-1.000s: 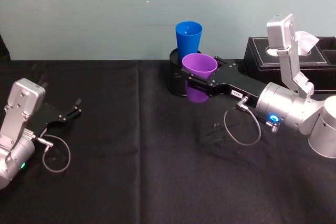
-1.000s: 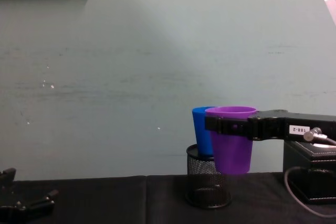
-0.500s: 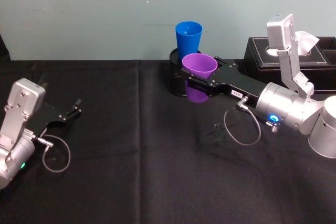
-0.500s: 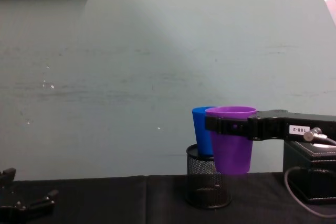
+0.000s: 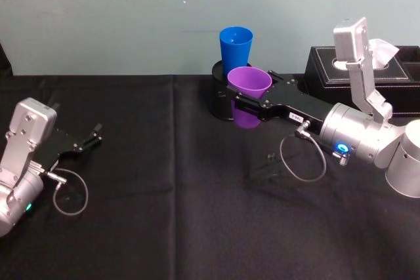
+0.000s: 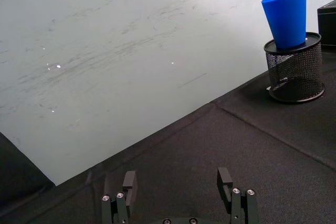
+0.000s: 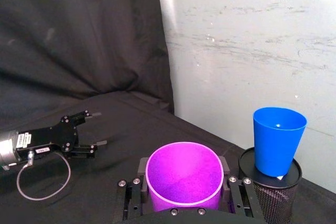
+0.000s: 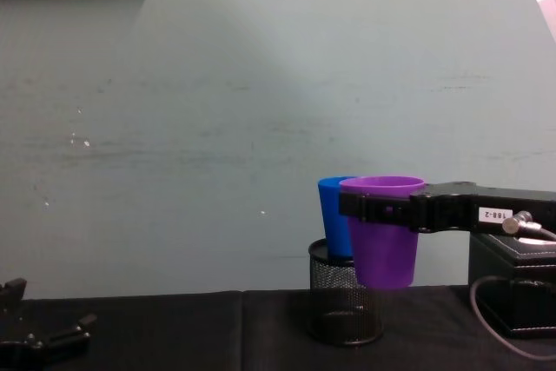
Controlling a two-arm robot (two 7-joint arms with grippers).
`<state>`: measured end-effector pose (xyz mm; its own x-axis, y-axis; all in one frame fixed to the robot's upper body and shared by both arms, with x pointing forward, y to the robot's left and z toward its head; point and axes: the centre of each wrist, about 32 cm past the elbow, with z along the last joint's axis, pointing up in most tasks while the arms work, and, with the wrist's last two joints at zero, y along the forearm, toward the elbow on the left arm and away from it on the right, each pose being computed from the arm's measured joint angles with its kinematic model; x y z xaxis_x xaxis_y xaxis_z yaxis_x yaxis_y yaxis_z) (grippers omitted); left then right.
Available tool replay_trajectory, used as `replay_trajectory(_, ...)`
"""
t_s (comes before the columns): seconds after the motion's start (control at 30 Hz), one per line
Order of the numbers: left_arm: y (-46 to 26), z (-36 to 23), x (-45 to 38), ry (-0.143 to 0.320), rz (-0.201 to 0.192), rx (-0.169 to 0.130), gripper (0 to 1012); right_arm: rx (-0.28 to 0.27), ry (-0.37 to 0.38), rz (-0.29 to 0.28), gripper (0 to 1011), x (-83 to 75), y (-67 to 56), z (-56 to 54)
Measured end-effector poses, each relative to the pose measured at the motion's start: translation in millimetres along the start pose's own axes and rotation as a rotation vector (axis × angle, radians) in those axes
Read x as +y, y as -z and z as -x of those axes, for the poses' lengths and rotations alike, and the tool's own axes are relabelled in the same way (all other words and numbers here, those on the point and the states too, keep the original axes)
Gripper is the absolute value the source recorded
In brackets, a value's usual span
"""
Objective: Pick up one cup with a gripper and tap it against the other cup.
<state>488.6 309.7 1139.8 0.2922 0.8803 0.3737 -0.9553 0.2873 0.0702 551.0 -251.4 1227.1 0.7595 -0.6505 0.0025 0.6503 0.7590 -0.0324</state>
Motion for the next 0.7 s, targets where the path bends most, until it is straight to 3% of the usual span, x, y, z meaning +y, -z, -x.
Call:
replay_trajectory(0.33, 0.0, 0.0, 0.0, 0.000, 0.000, 0.000, 1000, -0.001, -0.001, 0.004, 748, 0.7, 0.6, -0.1)
replay_trajectory(0.5, 0.0, 0.0, 0.0, 0.000, 0.000, 0.000, 1000, -0.006, 0.021, 0.042, 748, 8.9, 8.1, -4.4)
replay_trajectory(0.7, 0.0, 0.0, 0.0, 0.000, 0.000, 0.000, 1000, 0.002, 0.060, 0.049, 748, 18.1, 15.8, -11.9)
